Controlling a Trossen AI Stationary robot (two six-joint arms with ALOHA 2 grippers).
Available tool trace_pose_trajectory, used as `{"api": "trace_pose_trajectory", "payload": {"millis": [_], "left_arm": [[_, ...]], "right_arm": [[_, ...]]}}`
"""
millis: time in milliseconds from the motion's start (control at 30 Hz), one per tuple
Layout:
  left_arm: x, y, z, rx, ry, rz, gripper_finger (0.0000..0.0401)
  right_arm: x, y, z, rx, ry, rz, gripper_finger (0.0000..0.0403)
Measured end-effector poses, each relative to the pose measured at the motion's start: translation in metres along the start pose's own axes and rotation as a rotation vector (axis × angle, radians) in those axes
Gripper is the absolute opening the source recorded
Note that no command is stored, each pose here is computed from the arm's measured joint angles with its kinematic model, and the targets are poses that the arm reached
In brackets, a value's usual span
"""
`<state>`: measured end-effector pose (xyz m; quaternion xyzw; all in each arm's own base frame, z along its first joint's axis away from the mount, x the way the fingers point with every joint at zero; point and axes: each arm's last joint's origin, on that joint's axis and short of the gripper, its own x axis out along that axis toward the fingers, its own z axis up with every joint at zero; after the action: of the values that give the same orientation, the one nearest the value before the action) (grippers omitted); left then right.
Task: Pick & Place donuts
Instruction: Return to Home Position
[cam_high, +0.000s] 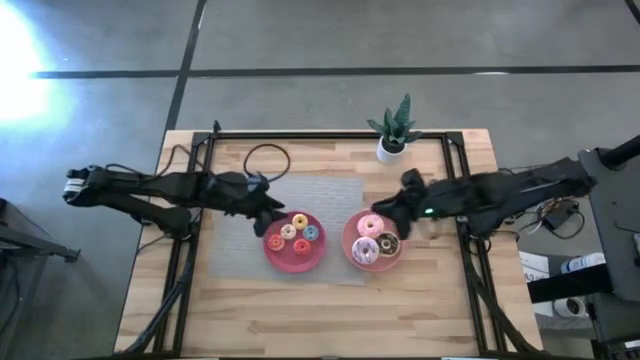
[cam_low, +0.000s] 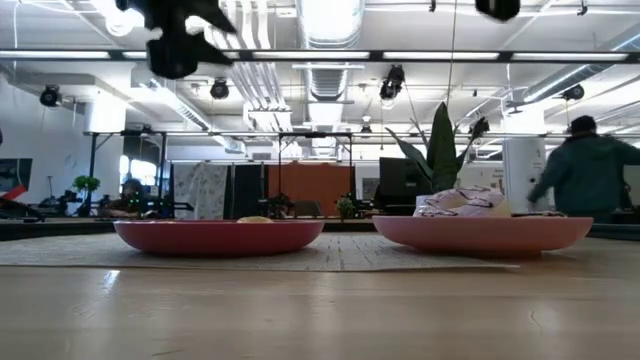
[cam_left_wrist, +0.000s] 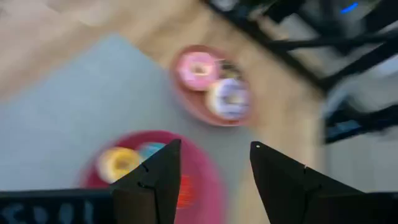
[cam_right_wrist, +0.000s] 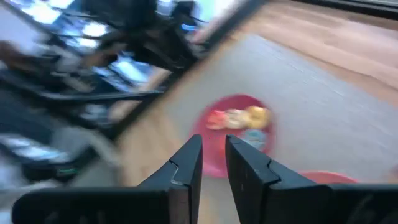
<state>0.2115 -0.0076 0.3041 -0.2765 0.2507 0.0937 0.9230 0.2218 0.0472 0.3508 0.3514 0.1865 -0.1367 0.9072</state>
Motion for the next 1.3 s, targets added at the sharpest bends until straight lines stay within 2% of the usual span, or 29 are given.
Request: {"api": "trace_pose_trajectory", "payload": {"millis": [67,133,233,367,500,600,700,833,967,1100,1200,1300], "left_arm": [[-0.005,-0.007,0.000,-0.050,-0.001,-0.123,0.0165],[-0.009,-0.020,-0.002,-0.003,-0.010,-0.297,0.0165],[-0.012,-0.036,-0.007,0.041,-0.057,-0.487,0.0165],[-0.002,-0.040,-0.028,0.050,-0.134,-0.558,0.0165],[0.009,-0.021,-0.042,0.017,-0.241,-0.588,0.0165],[0.003,0.002,-0.042,-0.003,-0.255,-0.630,0.0165],[-0.010,0.023,-0.044,0.018,-0.253,-0.677,0.0165],[-0.024,0.047,-0.055,0.062,-0.327,-0.622,0.0165],[-0.022,0.070,-0.083,0.042,-0.324,-0.567,0.0165],[-0.020,0.083,-0.105,0.011,-0.332,-0.586,0.0165],[-0.021,0.088,-0.114,0.027,-0.359,-0.598,0.0165],[-0.021,0.092,-0.120,0.063,-0.381,-0.598,0.0165]], "right_arm": [[-0.022,0.005,0.002,-0.051,0.036,0.133,0.0063],[-0.039,0.012,-0.001,-0.151,0.085,0.281,0.0063],[-0.054,0.017,-0.012,-0.193,0.119,0.401,0.0063],[-0.046,0.015,-0.042,-0.247,0.077,0.535,0.0063],[-0.030,-0.008,-0.068,-0.259,0.098,0.629,0.0063],[-0.039,-0.034,-0.063,-0.227,0.062,0.626,0.0063],[-0.061,-0.056,-0.054,-0.281,-0.043,0.630,0.0063],[-0.081,-0.084,-0.055,-0.331,-0.212,0.569,0.0063],[-0.078,-0.114,-0.074,-0.314,-0.237,0.425,0.0063],[-0.077,-0.139,-0.087,-0.162,-0.310,0.322,0.0063],[-0.073,-0.151,-0.098,-0.210,-0.340,0.323,0.0063],[-0.067,-0.154,-0.105,-0.280,-0.391,0.385,0.0063]]}}
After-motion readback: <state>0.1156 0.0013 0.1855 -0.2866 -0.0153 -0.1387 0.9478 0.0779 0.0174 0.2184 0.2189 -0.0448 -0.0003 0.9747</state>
